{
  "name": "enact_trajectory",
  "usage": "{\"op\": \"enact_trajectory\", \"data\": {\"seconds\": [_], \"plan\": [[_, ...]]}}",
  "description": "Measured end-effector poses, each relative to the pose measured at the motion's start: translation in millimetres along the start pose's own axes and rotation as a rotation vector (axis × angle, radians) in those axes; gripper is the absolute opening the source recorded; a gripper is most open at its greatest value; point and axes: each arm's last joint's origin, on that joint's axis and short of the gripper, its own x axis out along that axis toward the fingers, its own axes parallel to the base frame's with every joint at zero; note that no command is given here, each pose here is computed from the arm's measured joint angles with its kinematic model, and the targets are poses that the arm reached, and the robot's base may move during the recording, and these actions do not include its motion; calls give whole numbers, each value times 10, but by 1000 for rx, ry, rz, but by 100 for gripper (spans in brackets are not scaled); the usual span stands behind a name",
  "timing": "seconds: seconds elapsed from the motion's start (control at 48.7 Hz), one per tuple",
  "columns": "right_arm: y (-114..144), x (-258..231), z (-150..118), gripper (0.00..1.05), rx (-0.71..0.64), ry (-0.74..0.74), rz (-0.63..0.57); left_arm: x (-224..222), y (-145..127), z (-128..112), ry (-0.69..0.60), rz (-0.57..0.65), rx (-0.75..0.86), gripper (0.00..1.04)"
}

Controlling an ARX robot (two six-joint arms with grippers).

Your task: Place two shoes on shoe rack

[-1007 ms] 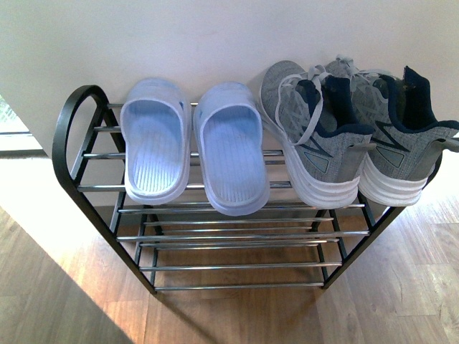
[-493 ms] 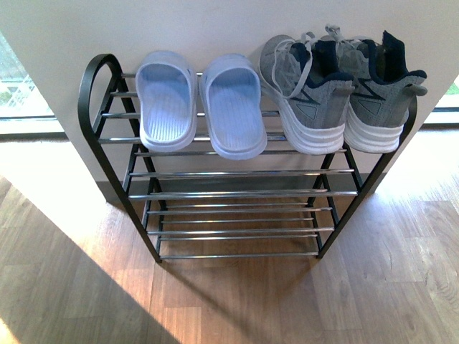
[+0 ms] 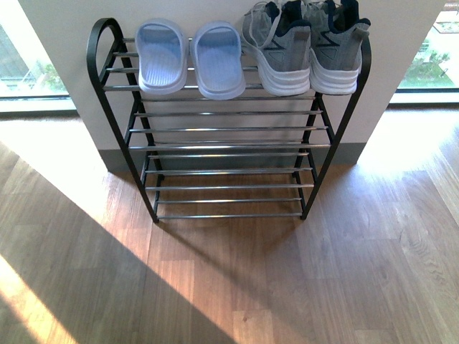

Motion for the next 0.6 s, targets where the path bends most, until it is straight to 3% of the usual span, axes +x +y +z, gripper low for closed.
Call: {"op": "enact_trajectory", "data": {"seconds": [0.596], "plan": [[0,0,0,96,0,0,1,0,0,0,0,0,0,95]]}}
